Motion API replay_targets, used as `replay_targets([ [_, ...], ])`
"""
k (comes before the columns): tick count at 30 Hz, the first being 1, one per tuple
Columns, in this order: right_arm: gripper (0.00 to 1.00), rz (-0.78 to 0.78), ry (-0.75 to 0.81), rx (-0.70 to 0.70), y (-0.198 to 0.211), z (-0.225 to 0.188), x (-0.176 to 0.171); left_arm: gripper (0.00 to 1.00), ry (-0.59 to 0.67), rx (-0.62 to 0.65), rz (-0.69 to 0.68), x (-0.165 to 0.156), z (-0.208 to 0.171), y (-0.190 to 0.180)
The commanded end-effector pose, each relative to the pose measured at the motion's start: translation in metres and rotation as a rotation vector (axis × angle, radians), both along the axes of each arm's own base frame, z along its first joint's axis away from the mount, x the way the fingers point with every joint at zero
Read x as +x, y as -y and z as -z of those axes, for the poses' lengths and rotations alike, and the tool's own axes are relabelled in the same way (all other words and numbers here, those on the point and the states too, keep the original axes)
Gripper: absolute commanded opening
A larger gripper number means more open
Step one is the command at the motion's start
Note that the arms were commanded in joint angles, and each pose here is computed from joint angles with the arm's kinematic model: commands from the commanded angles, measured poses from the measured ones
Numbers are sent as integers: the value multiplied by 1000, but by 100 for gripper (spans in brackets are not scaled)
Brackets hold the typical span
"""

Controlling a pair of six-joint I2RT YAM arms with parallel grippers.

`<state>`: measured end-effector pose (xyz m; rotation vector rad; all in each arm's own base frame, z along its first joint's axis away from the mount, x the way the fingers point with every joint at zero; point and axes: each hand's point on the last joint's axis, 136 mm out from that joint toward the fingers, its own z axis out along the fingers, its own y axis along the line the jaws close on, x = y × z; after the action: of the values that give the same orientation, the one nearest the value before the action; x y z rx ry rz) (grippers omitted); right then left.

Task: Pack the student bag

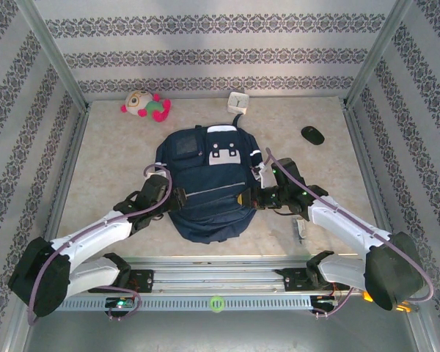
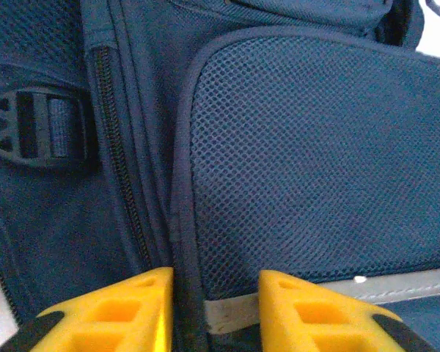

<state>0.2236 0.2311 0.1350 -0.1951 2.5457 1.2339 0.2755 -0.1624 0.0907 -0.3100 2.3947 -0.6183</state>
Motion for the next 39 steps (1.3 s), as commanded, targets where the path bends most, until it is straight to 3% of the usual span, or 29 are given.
replay_targets([
  [1, 0, 10, 59, -17, 1, -12, 8, 21, 55, -226, 33, 9, -30, 41],
  [6, 0, 5, 78, -22, -4, -19, 7, 6, 95, -298, 7, 11, -45, 64],
  [12, 0, -25, 110, -26, -28, -32, -7, 4, 175, -342, -2, 19, -70, 92],
  [20, 0, -48, 116, 36, -79, -34, -16, 4, 207, -363, 16, 26, -76, 116],
  [24, 0, -82, 97, 44, -92, -31, -22, 0, 217, -332, -18, 27, -76, 107],
  [29, 1, -93, 86, 19, -78, -28, -27, 0, 263, -218, -67, 25, -80, 79],
  [34, 36, -147, 125, -54, -47, -37, -37, 0, 277, -94, -53, 26, -75, 59],
  [39, 42, -218, 251, -133, -10, -59, -40, 0, 249, -30, -17, 33, -71, 43],
])
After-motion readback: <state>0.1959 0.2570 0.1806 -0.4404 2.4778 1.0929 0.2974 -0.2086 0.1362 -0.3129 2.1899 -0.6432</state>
